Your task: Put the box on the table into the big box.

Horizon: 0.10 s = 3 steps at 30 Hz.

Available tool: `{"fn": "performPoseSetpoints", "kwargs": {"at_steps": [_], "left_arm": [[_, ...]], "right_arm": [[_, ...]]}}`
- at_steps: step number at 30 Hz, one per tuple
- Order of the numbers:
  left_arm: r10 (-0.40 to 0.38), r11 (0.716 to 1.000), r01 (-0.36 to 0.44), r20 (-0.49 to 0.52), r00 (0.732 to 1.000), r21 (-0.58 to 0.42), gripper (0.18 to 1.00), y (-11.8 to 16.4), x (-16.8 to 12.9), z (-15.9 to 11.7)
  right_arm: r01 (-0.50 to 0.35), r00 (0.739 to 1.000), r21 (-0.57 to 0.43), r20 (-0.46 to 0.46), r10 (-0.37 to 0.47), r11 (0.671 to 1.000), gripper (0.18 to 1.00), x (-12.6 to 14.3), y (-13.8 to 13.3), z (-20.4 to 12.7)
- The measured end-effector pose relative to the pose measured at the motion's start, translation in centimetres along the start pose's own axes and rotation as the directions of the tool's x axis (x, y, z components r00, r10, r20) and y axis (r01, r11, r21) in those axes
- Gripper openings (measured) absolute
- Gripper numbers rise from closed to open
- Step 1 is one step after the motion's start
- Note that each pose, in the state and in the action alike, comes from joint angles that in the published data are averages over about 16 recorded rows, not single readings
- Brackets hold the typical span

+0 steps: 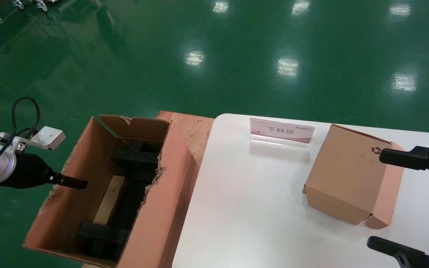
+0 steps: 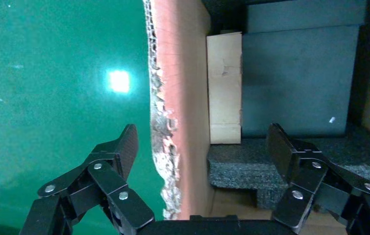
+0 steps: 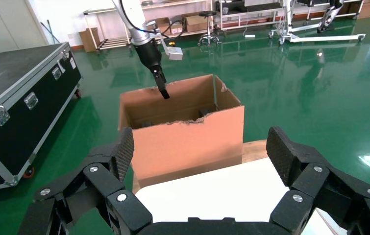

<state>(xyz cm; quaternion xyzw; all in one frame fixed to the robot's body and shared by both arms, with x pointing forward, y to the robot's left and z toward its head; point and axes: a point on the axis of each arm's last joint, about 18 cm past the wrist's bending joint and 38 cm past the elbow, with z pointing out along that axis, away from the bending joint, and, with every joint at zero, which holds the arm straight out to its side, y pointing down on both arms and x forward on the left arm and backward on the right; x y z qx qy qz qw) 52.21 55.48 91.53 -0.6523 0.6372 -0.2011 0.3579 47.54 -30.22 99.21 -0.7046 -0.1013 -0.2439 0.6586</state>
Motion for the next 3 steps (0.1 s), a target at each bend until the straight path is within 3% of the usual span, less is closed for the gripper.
{"fn": "performPoseSetpoints", "kwargs": {"at_steps": [3], "left_arm": [[-0.001,1.000,0.001,-0.001,1.000,0.002,0.832,-0.08,0.03,-0.04]], "right_arm": [[0.000,1.000,0.000,0.000,0.000,1.000,0.995,0.00,0.00,0.00]]}}
